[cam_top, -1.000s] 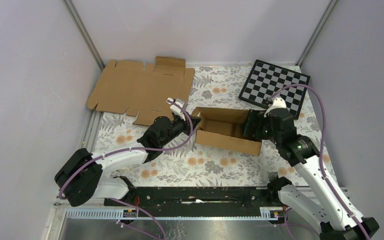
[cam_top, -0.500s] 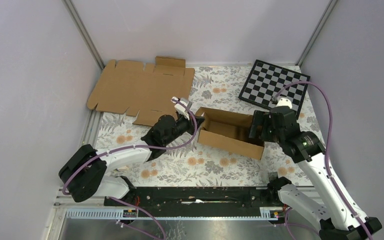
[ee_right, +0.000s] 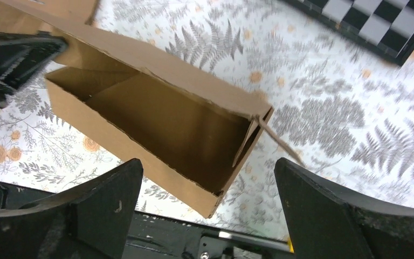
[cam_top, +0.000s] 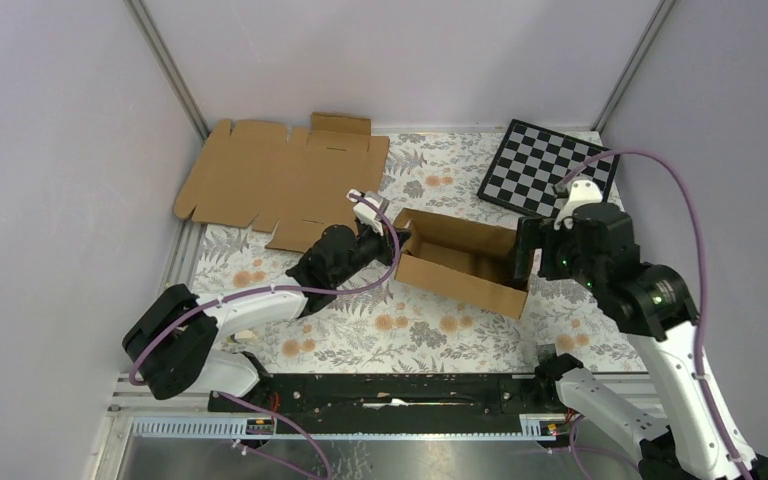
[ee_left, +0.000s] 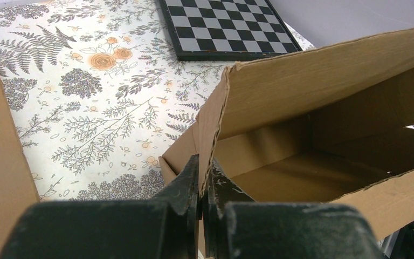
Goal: Fold the paper box
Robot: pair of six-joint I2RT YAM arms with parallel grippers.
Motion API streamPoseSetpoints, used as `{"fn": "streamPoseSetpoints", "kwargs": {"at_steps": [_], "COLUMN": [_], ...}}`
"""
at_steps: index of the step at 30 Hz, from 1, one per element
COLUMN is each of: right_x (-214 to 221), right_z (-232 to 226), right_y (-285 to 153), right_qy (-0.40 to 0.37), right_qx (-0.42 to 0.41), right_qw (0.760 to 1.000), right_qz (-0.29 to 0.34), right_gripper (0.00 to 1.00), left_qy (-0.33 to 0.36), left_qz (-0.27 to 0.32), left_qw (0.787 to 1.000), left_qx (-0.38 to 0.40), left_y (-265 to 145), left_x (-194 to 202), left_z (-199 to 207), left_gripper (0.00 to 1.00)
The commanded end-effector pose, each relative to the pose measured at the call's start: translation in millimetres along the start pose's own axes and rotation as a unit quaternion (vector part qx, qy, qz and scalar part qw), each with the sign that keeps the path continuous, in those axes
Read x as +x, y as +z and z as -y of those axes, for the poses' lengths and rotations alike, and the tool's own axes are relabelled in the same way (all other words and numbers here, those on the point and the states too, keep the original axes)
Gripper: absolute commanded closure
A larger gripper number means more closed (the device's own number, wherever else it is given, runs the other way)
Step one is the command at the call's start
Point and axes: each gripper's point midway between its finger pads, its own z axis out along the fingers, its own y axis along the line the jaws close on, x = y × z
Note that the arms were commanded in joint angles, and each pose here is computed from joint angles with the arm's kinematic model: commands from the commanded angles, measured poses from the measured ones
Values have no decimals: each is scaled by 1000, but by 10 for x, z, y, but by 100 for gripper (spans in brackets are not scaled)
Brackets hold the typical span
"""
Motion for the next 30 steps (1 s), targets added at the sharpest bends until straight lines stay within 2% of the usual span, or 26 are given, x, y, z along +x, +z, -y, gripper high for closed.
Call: {"fn": "streamPoseSetpoints", "kwargs": {"at_steps": [1,4,7,11,14,18,20,23,27,30], "right_x": [-194,-236,-418,-588,-546,-500,-473,-356,-182,-110], "right_z": [-45,-160,-333,-358,-403,-406,-438,-579,-752,-814], "right_y": [-216,-171,-108,99,308,455,503,561,604,635], "right_qy": [-88,-110,-107,-109,-114,-132,-147,-154,-162,-161], "right_qx": [-26,-56,-91,-76,-79,-67,-71,-108,-158,-177], "right_qw": [996,992,990,991,990,989,986,982,974,971], "right_qz": [10,5,31,34,15,26,29,6,-19,-22], "right_gripper": [0,0,0,1,0,2,8,22,32,45], "left_qy": [17,20,22,29,43,52,55,55,52,48], "left_qz": [-28,-29,-29,-28,-33,-38,-39,-40,-40,-40], "left_qw": [999,999,999,999,998,997,997,997,997,997], "left_qx": [-24,-25,-25,-14,21,41,46,46,46,46], "left_y": [31,26,17,-11,-33,-67,-75,-70,-59,-63], "left_x": [150,150,141,134,165,183,181,173,162,153], "left_z": [-112,-121,-118,-84,19,78,95,98,105,110], "left_gripper": [100,100,100,100,100,100,100,100,100,100]}}
